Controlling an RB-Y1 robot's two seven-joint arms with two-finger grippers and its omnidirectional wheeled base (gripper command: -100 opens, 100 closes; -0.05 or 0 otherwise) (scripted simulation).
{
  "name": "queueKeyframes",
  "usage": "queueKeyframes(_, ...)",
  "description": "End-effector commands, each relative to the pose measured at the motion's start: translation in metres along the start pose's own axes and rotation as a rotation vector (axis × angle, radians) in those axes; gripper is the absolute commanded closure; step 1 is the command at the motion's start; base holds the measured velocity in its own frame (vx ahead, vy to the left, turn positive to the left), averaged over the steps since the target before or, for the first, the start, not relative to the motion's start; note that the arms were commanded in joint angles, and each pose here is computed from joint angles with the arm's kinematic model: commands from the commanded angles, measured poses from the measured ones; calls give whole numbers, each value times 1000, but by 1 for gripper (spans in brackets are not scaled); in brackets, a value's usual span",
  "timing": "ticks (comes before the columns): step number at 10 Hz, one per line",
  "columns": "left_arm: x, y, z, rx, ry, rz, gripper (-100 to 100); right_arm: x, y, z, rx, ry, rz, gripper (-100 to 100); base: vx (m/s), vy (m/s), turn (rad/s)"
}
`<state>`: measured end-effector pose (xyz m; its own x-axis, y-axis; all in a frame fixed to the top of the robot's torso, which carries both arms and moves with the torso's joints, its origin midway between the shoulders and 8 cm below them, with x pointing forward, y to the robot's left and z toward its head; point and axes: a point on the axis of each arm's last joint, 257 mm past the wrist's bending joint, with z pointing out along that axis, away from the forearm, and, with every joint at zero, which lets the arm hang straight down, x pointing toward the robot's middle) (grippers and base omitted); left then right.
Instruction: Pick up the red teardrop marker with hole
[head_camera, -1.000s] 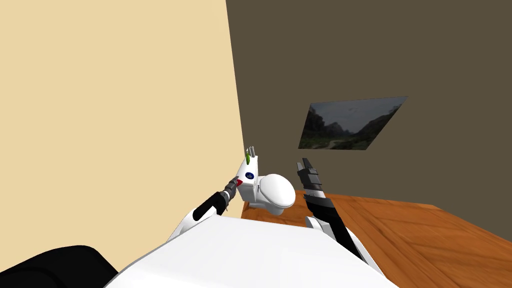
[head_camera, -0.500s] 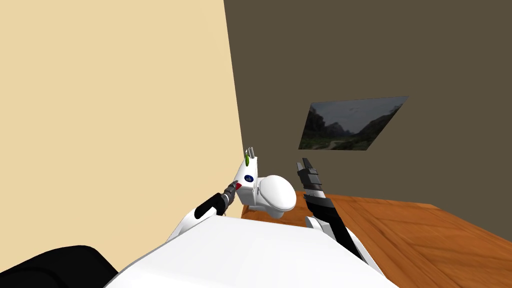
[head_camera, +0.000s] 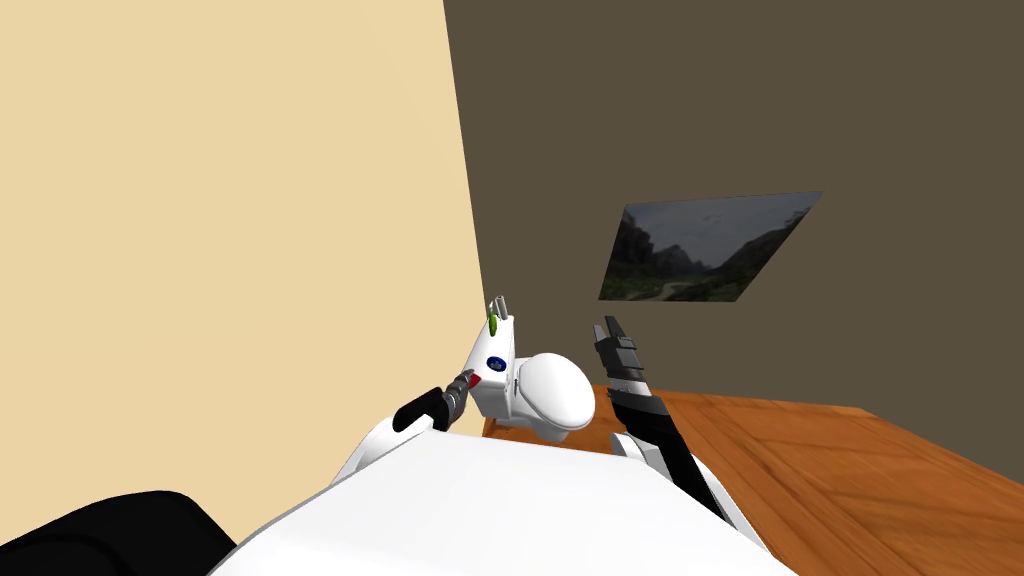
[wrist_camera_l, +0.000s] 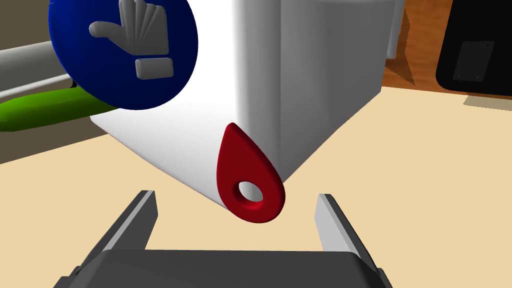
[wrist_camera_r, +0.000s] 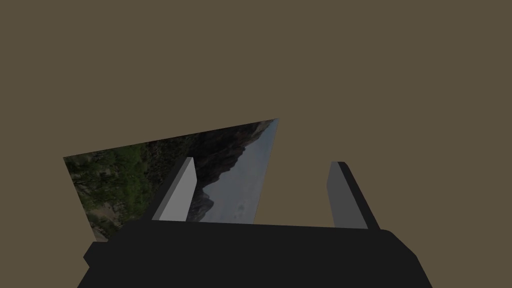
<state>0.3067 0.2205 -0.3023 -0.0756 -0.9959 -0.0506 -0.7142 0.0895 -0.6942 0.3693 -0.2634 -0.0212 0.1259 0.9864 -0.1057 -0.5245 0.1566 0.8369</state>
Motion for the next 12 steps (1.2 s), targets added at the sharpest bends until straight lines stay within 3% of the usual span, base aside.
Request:
queueKeyframes(1, -1, 13, -1, -50, -3, -1, -100, 0, 0, 0, 0, 0, 0, 0, 90, 12, -23)
queueKeyframes(12, -2, 67, -23, -286, -17, -43, -100, 0, 0, 0, 0, 0, 0, 0, 69, 17, -26)
